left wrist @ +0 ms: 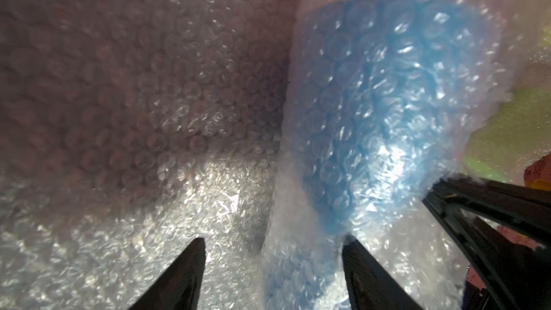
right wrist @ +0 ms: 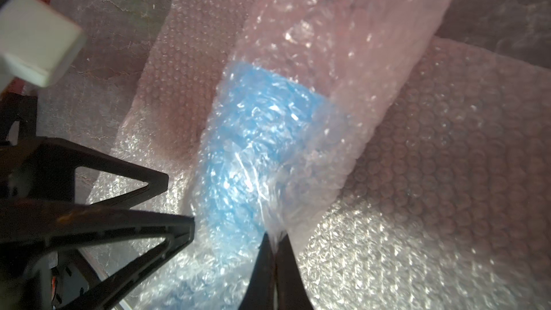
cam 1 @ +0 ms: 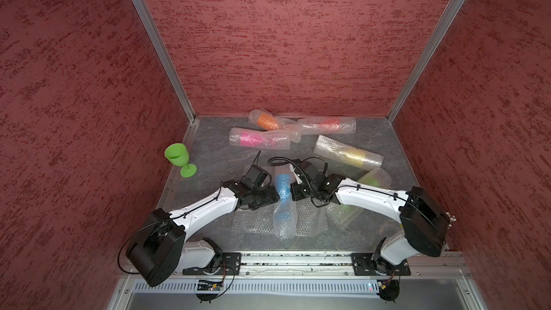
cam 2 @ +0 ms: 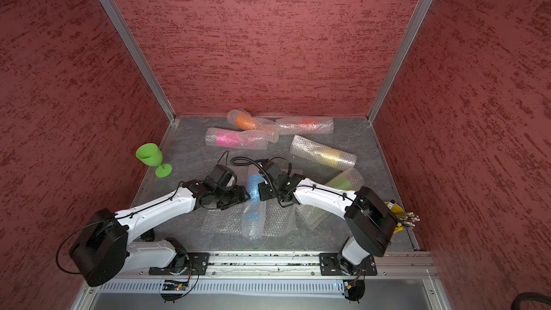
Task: Unpack wine glasses from bubble wrap
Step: Unwrap the bubble wrap.
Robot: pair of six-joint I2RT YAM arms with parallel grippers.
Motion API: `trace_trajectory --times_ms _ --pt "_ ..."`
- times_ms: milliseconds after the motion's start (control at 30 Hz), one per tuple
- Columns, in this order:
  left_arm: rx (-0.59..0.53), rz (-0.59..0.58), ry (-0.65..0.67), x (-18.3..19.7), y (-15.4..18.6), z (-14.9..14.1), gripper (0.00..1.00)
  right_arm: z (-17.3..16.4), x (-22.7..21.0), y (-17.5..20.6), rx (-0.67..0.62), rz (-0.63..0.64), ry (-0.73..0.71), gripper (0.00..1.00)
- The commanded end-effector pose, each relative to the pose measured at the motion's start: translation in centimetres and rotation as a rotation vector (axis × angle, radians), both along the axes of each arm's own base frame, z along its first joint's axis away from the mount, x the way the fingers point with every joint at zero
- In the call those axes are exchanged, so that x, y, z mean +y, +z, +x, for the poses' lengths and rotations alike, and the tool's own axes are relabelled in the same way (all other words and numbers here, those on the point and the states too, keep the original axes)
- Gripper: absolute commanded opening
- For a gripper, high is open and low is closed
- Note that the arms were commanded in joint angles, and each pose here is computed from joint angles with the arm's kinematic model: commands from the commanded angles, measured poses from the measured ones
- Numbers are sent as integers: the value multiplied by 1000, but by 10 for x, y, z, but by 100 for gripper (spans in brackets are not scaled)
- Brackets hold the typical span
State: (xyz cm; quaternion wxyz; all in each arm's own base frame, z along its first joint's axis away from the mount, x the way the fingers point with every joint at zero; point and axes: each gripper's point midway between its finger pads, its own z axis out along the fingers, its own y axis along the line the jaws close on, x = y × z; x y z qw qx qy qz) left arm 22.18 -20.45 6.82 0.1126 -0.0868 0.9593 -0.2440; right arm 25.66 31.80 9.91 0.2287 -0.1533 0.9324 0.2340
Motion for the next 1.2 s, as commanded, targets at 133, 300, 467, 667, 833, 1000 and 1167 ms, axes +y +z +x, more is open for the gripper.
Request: trace_trajectory --times_ms 133,300,467,667,833,1000,1167 --pt "-69 -28 -4 6 29 4 80 2 10 17 -33 84 13 19" --pt "-57 -54 -40 -4 30 4 80 0 11 15 -24 102 13 16" --pt "-23 -103 -75 -20 21 3 80 1 9 14 -31 102 1 2" --pt "-37 -140 -130 -34 19 6 74 2 8 12 -34 95 -1 0" --pt "-49 -169 -143 -43 15 12 61 4 7 8 -36 83 -4 0" --pt "-37 -192 -142 -50 16 17 39 8 2 13 -66 70 -27 0" --pt "-73 -183 -126 -45 27 19 9 11 -10 18 -98 21 -56 0"
